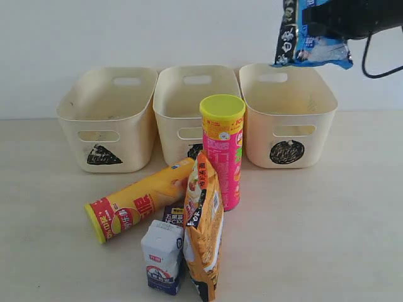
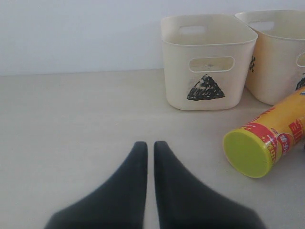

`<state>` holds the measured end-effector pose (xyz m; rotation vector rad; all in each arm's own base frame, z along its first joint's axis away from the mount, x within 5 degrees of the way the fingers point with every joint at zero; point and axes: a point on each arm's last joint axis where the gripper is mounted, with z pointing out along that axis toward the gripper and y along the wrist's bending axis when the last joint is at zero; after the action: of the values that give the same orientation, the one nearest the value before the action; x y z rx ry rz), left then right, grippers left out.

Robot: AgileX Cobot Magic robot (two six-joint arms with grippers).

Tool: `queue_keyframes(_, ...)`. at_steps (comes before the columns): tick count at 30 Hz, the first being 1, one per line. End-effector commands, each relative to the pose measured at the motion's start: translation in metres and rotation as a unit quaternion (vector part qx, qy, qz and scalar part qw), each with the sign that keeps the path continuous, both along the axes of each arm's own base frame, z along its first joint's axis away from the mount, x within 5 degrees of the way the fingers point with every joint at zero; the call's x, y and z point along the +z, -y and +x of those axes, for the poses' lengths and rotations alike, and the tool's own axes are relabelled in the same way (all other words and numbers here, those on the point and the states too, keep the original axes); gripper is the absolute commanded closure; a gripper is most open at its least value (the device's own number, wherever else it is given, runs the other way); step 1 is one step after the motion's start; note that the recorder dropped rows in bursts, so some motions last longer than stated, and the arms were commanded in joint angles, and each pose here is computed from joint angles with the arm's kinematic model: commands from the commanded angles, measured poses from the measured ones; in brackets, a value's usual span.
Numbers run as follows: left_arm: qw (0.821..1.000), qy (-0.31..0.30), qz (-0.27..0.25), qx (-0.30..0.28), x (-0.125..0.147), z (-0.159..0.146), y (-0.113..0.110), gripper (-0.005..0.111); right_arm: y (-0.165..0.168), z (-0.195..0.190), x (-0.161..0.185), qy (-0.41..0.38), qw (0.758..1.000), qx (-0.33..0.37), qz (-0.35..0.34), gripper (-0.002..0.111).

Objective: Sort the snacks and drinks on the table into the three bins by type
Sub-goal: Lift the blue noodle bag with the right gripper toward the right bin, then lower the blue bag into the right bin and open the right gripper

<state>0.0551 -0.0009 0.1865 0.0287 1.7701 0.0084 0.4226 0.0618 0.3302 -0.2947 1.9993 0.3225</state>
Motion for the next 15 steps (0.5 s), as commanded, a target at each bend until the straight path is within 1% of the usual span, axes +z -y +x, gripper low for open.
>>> queue_keyframes(1,1.0,0.008,-0.005,-0.004,0.002,0.0,0.001,0.103,-0.012,0.023,-0.006,0.002,0.999,-0.012,-0.039,0.108)
queue_keyframes(6,1.0,0.008,-0.005,-0.004,0.002,0.0,0.001,0.103,-0.014,0.045,-0.027,-0.02,0.999,-0.023,-0.044,0.108)
queue_keyframes(13,1.0,0.008,-0.005,-0.004,0.002,0.0,0.001,0.103,-0.016,0.056,-0.054,-0.048,0.997,-0.021,-0.048,0.108)
queue_keyframes(15,1.0,0.008,-0.005,-0.004,0.002,0.0,0.001,0.103,-0.016,0.059,-0.062,-0.055,0.997,-0.021,-0.05,0.105)
